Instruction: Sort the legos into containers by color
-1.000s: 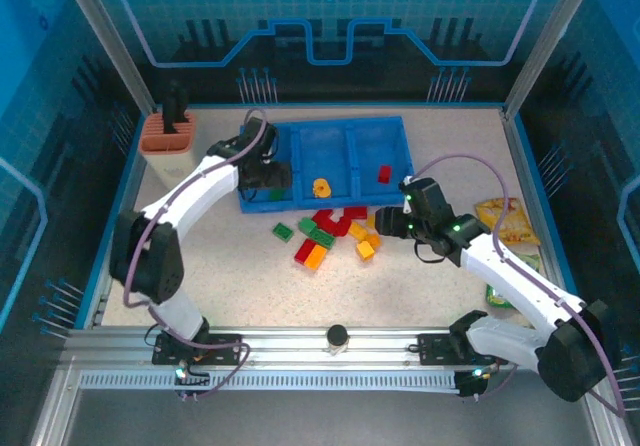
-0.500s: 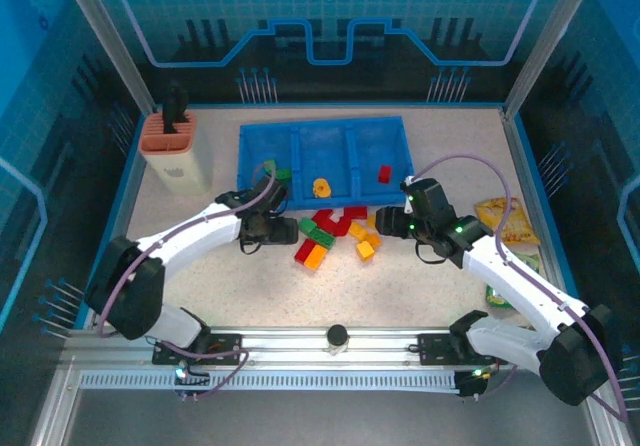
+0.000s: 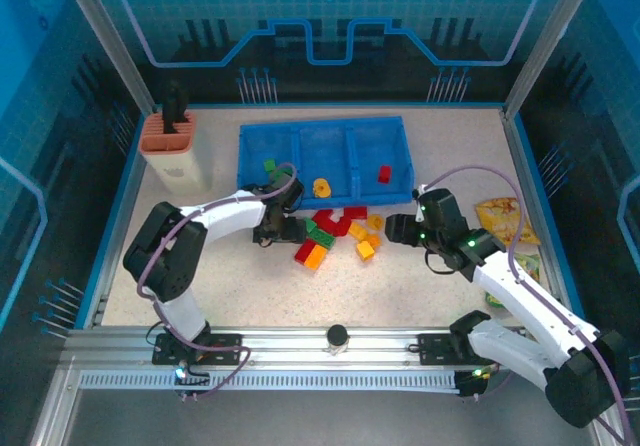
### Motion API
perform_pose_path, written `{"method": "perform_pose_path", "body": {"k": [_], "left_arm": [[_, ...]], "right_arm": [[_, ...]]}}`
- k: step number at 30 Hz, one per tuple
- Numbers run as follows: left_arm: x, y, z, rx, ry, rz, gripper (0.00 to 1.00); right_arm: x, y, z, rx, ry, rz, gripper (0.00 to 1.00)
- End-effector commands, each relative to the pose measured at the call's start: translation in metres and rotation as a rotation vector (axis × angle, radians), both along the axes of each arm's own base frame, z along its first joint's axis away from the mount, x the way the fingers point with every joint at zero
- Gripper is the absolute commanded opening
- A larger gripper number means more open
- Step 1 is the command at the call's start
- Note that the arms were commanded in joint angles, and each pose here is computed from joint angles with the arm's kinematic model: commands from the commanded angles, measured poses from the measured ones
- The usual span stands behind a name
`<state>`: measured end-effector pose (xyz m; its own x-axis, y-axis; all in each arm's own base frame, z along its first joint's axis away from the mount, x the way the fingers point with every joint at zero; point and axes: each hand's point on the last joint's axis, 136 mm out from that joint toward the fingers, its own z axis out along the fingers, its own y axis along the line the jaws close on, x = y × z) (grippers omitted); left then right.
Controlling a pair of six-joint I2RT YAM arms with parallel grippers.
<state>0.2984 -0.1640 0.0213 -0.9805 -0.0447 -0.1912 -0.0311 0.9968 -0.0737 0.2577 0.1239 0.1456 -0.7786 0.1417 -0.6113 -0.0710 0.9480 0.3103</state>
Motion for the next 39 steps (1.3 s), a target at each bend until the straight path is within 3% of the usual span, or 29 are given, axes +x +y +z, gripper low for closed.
{"method": "perform_pose_path", "body": {"k": [1,6,15,20,26,31,39], "left_arm": [[0.012,0.000,0.000,0.024,-0.020,-0.021,0.82],[0.019,-0.002,-0.002,0.026,-0.026,-0.027,0.76],[0.023,0.003,0.003,0.058,-0.044,-0.027,0.47],[0.011,0.004,0.021,0.034,-0.068,-0.017,0.46],[0.014,0.004,0.092,-0.046,-0.230,-0.014,0.47],[0.053,0.021,0.132,-0.090,-0.324,0.047,0.48],[0.120,0.046,0.110,-0.041,-0.248,0.122,0.47]], "right_arm": [[-0.005,-0.006,-0.009,0.004,0.029,-0.018,0.69],[-0.005,-0.005,-0.008,0.011,0.027,-0.017,0.69],[-0.005,-0.005,-0.007,0.018,0.023,-0.019,0.69],[-0.005,-0.004,-0.007,0.022,0.024,-0.017,0.69],[-0.003,0.000,-0.008,0.036,0.026,-0.009,0.69],[-0.001,0.008,-0.009,0.057,0.036,0.005,0.69],[-0.016,0.013,-0.009,0.053,0.043,0.037,0.69]]}}
